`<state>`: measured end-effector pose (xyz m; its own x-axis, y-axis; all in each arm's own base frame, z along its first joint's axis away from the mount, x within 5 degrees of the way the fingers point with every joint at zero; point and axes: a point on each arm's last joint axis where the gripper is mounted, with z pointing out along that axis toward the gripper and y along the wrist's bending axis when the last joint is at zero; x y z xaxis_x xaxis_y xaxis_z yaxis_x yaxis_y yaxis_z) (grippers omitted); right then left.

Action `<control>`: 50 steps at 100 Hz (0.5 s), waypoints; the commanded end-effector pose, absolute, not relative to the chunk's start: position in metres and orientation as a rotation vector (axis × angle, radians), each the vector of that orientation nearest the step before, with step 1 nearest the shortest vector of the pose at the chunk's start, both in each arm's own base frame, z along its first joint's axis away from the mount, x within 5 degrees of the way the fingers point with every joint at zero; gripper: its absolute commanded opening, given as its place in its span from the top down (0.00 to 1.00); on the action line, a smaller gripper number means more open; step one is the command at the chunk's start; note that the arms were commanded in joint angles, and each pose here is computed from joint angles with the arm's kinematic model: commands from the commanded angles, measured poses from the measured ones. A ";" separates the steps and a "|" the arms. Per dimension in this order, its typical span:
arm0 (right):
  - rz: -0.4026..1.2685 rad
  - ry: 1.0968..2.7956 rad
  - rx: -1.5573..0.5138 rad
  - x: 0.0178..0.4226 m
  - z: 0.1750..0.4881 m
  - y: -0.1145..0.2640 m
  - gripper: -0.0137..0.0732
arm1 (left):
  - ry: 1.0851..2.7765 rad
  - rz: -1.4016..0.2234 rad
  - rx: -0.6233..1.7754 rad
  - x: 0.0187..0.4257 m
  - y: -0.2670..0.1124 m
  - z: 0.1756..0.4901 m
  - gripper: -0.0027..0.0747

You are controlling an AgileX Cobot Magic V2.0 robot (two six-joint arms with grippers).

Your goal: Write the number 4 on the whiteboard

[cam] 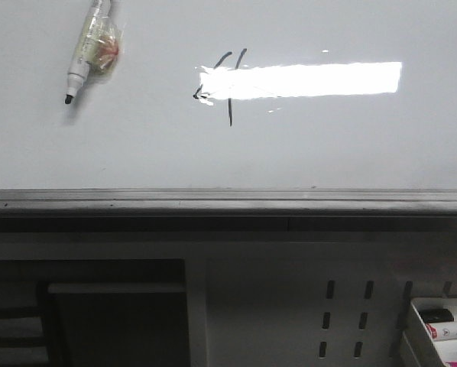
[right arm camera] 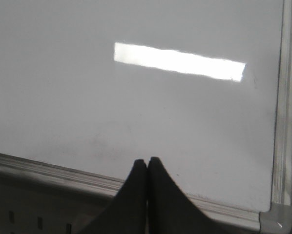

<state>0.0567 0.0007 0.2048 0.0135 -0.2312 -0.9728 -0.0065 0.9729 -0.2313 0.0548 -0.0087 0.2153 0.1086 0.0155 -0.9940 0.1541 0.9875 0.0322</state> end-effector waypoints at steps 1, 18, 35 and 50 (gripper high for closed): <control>-0.209 1.447 -0.174 0.055 0.207 0.000 0.92 | 1.389 -0.122 0.114 0.053 -0.008 0.214 0.99; -0.193 1.552 -0.180 0.055 0.198 0.000 0.92 | 1.389 -0.122 0.114 0.053 -0.008 0.214 0.99; -0.182 1.554 -0.171 0.055 0.198 0.000 0.92 | 1.389 -0.122 0.114 0.053 -0.008 0.214 0.99; -0.182 1.552 -0.170 0.055 0.198 0.000 0.92 | 1.389 -0.122 0.114 0.053 -0.008 0.214 0.99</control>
<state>0.0557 0.0001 0.1973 -0.0643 -0.2264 -0.9719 -0.0163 0.9740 -0.2258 0.0547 -0.0087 0.2155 0.1103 0.0152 -0.9938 0.1539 0.9876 0.0322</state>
